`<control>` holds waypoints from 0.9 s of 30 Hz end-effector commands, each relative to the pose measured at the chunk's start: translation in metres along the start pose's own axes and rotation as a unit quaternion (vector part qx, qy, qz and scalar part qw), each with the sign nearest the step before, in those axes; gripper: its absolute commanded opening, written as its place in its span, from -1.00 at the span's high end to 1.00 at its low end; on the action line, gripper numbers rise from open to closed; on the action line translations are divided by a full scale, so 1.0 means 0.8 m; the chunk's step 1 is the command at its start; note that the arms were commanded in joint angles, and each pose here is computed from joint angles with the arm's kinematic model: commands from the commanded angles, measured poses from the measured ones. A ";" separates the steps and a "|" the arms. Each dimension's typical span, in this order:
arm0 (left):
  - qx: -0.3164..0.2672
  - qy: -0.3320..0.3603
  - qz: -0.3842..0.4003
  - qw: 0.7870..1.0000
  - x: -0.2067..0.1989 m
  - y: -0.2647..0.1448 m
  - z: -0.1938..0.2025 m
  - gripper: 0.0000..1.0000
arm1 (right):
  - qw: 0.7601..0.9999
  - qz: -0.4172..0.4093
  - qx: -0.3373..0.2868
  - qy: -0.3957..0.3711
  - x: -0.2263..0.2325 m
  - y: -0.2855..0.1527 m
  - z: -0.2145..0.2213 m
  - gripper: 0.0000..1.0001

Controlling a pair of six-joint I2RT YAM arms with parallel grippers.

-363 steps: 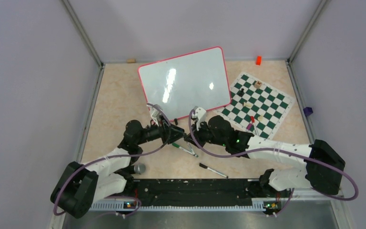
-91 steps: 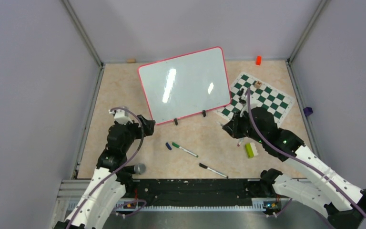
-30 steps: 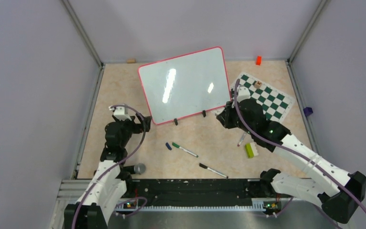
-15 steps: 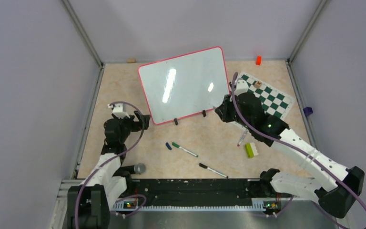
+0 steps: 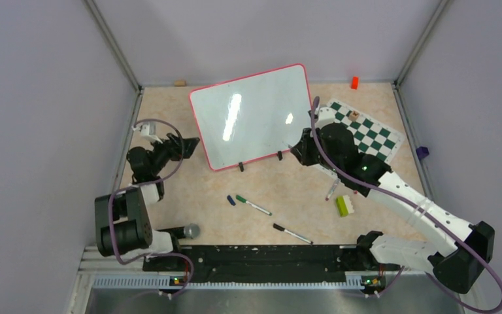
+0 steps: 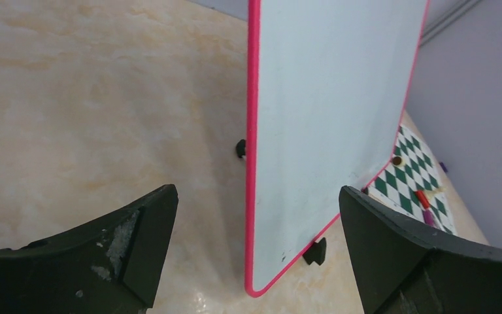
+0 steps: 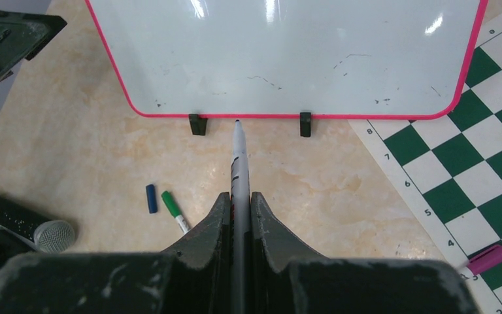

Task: Write a sentence on the whiteboard
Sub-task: Move the whiteboard to the center of the board.

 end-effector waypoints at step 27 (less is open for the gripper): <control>0.071 0.000 0.254 0.965 0.014 0.106 -0.037 -0.91 | 0.999 -0.030 -0.028 -0.024 0.015 0.011 -0.027 1.00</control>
Point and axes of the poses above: each gripper's point midway between its finger pads, its own y axis out along the fingers, its own x axis along the line the jaws close on, z = x × y, the point moved 8 cm from there along -y, back along the fingers, and after that the axes turned 5 degrees about y, right-handed, at the moved point
